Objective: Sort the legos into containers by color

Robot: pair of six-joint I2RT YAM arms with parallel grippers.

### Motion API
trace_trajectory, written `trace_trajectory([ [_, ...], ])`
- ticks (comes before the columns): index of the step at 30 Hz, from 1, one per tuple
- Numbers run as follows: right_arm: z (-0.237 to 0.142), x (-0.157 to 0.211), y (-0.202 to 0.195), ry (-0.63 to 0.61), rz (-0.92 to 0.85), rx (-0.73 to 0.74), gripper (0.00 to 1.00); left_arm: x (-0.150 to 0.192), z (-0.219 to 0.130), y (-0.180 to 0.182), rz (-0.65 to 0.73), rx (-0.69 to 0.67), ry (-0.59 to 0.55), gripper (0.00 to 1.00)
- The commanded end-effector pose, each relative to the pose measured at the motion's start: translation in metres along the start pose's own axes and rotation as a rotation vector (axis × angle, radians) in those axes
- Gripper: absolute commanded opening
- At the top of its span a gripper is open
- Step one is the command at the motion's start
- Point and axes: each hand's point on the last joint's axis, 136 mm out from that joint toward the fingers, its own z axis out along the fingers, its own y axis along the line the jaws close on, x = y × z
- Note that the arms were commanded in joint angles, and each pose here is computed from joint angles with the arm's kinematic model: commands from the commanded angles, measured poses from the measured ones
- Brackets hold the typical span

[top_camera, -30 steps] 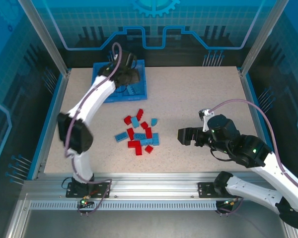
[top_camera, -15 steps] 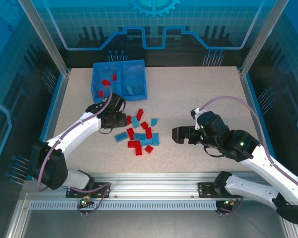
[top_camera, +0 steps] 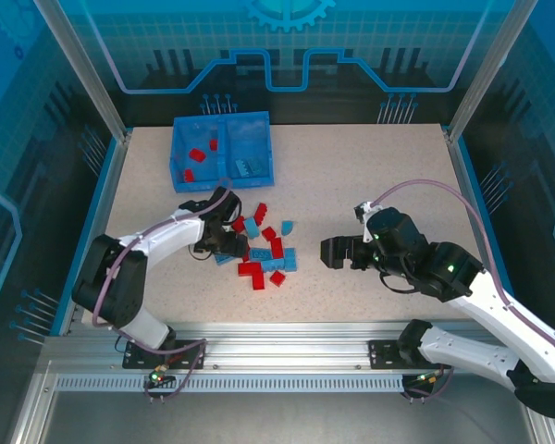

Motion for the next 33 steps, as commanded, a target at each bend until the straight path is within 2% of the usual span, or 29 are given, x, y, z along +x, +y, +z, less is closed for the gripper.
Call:
trace_trajectory([
  [1,-0.009,-0.003,-0.001,-0.01,0.016,0.005,1.0,0.008,0.01,0.006,0.057,-0.042,0.063,0.91],
  [6,-0.007,-0.001,-0.001,-0.003,0.022,-0.003,1.0,0.01,0.013,0.002,0.066,-0.024,0.085,0.92],
  [13,-0.007,-0.001,0.0,-0.002,0.024,-0.005,1.0,0.007,0.03,0.009,0.064,-0.099,0.159,0.79],
  [19,-0.007,-0.001,-0.001,-0.005,0.033,-0.002,1.0,0.002,0.03,0.019,0.031,-0.168,0.159,0.7],
  [20,-0.008,-0.001,-0.001,-0.006,0.035,-0.003,1.0,0.003,0.029,0.02,0.022,-0.169,0.167,0.7],
  [24,-0.007,-0.001,0.0,-0.002,0.037,-0.005,1.0,0.017,0.025,0.015,0.009,-0.13,0.187,0.86],
  [26,-0.006,-0.001,0.001,-0.002,0.039,-0.008,1.0,0.023,0.024,0.014,0.001,-0.115,0.194,0.89],
  [33,0.0,0.0,0.005,0.023,0.033,-0.018,1.0,0.024,0.032,0.01,-0.017,-0.113,0.23,0.75],
])
